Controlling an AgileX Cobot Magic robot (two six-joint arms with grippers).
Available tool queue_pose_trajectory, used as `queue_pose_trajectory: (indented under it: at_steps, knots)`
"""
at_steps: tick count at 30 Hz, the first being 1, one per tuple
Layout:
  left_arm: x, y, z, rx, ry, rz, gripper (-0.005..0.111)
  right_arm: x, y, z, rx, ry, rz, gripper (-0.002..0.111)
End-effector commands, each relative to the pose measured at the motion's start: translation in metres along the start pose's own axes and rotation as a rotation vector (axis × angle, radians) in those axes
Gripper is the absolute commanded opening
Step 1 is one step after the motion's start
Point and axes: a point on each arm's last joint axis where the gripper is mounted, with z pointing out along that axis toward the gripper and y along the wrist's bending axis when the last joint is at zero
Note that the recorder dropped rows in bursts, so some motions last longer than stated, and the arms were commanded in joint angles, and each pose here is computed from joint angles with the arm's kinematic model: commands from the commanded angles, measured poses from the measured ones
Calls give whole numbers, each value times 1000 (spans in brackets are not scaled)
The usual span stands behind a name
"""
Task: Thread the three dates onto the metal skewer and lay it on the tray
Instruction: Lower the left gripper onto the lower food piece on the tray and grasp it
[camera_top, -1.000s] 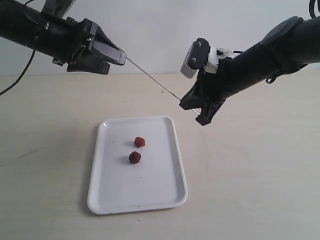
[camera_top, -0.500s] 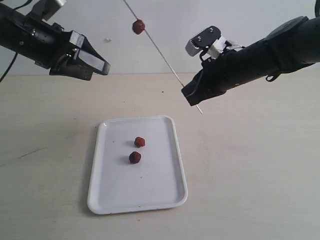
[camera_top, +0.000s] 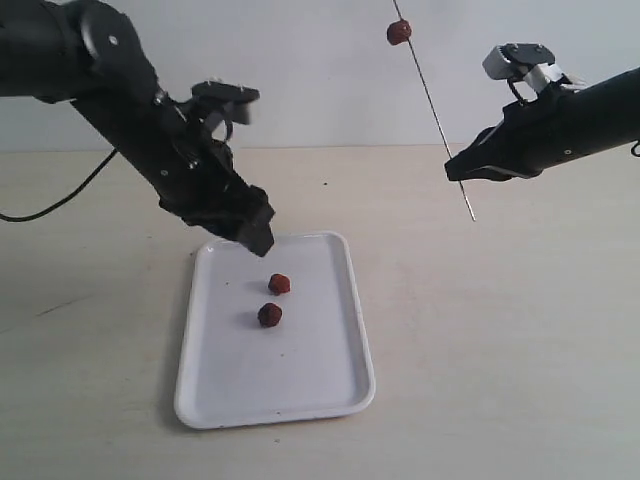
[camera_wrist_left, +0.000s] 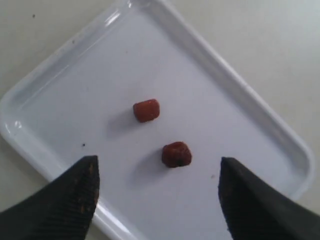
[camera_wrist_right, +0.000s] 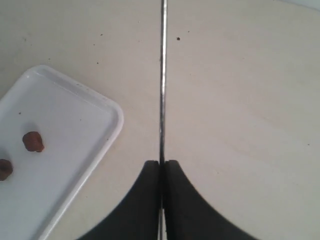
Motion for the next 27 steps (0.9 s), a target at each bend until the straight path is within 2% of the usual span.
queue_pose_trajectory:
  at_steps: [1,4,6,10,19,27]
  knots:
    - [2,-14,27,-67,68,2,66,-7,4,-5,-33,-41,22,0]
    - [6,-23,54,-60,106,-45,66,-7,5,-5,-47,-39,9,0]
    - [8,-21,63,-67,121,-129,66,-7,5,-5,-47,-39,9,0]
    - [12,-18,75,-79,149,-193,66,-7,5,-5,-49,-41,12,0]
    - [17,-19,88,-73,178,-234,66,-7,5,-5,-49,-43,11,0]
    - [15,-28,93,-72,170,-226,66,-8,6,-5,-54,-56,20,0]
